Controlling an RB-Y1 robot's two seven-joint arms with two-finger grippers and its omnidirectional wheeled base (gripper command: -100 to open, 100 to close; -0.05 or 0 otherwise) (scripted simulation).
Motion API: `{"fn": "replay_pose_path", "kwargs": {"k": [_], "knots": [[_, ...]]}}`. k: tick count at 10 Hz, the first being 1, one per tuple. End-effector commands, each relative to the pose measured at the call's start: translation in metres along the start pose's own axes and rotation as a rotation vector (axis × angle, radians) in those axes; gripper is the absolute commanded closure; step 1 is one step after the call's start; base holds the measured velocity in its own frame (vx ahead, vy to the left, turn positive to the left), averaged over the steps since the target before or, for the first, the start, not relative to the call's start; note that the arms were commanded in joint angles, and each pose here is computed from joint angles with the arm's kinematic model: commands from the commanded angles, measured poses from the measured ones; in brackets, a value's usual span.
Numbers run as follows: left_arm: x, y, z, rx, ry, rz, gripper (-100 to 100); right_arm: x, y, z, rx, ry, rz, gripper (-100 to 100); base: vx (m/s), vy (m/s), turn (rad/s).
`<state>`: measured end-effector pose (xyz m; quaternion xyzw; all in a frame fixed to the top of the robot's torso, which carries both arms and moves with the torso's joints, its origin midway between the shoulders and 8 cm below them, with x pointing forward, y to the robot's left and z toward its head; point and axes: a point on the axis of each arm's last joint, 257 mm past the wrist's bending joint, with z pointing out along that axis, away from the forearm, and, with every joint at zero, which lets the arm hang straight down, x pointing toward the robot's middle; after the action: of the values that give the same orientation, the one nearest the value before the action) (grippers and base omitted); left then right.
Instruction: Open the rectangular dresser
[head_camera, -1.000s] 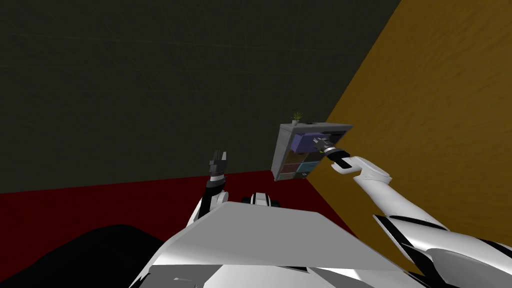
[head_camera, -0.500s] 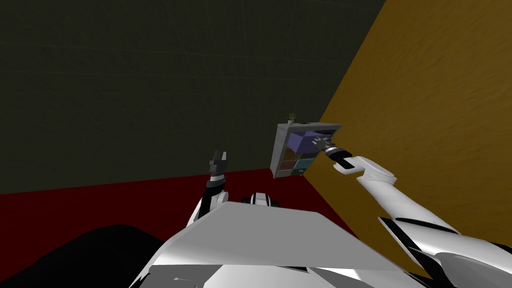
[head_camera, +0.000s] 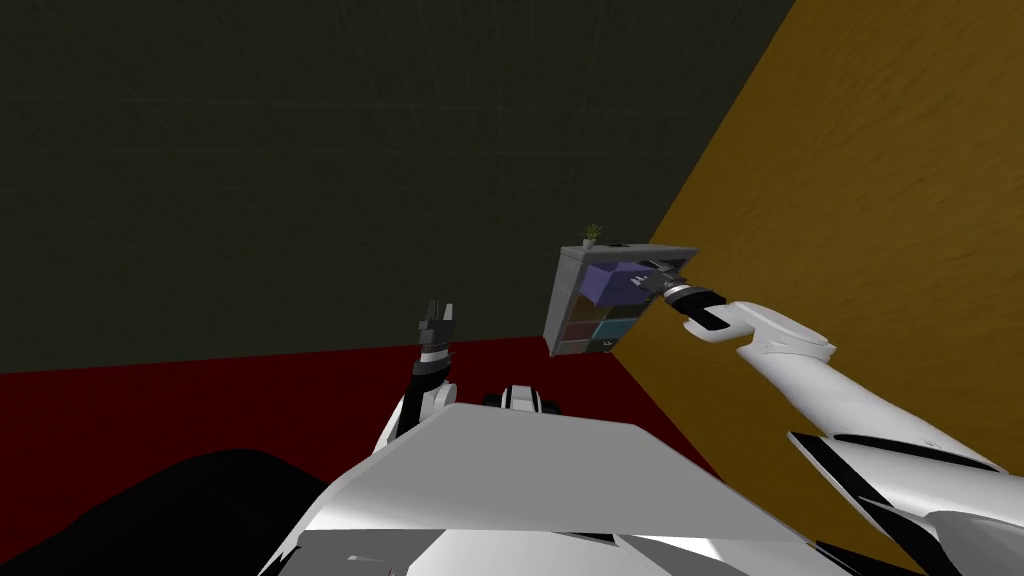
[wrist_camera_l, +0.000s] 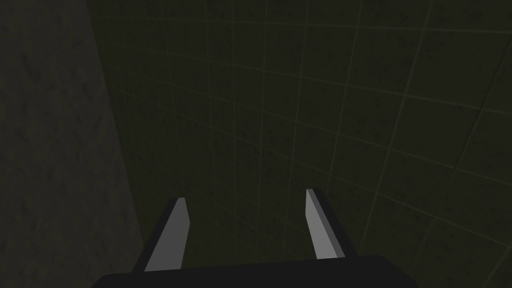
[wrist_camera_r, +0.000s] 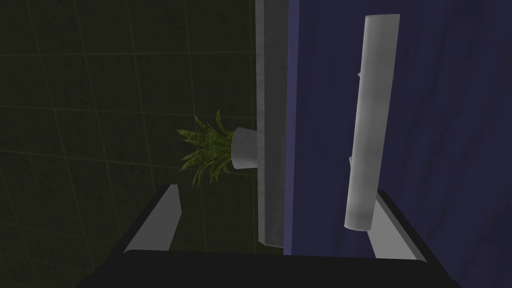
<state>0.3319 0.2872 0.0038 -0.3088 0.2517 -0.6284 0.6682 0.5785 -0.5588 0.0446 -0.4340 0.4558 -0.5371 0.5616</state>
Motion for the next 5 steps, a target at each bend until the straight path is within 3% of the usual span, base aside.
{"fn": "replay_pose_path", "kwargs": {"k": [1, 2, 5], "knots": [[0.0, 0.0, 0.0, 0.0, 0.0, 0.0, 0, 0.0032, -0.004, 0.0003, -0.003, 0.005, 0.0, -100, -0.005, 0.005, 0.01], [0.0, 0.0, 0.0, 0.0, 0.0, 0.0, 0, 0.0038, -0.0038, 0.0001, -0.004, 0.006, 0.001, 0, 0.0, 0.0, 0.0], [0.0, 0.0, 0.0, 0.0, 0.0, 0.0, 0, 0.0042, -0.0008, -0.0005, -0.009, 0.008, 0.002, 0, 0.0, 0.0, 0.0]]}}
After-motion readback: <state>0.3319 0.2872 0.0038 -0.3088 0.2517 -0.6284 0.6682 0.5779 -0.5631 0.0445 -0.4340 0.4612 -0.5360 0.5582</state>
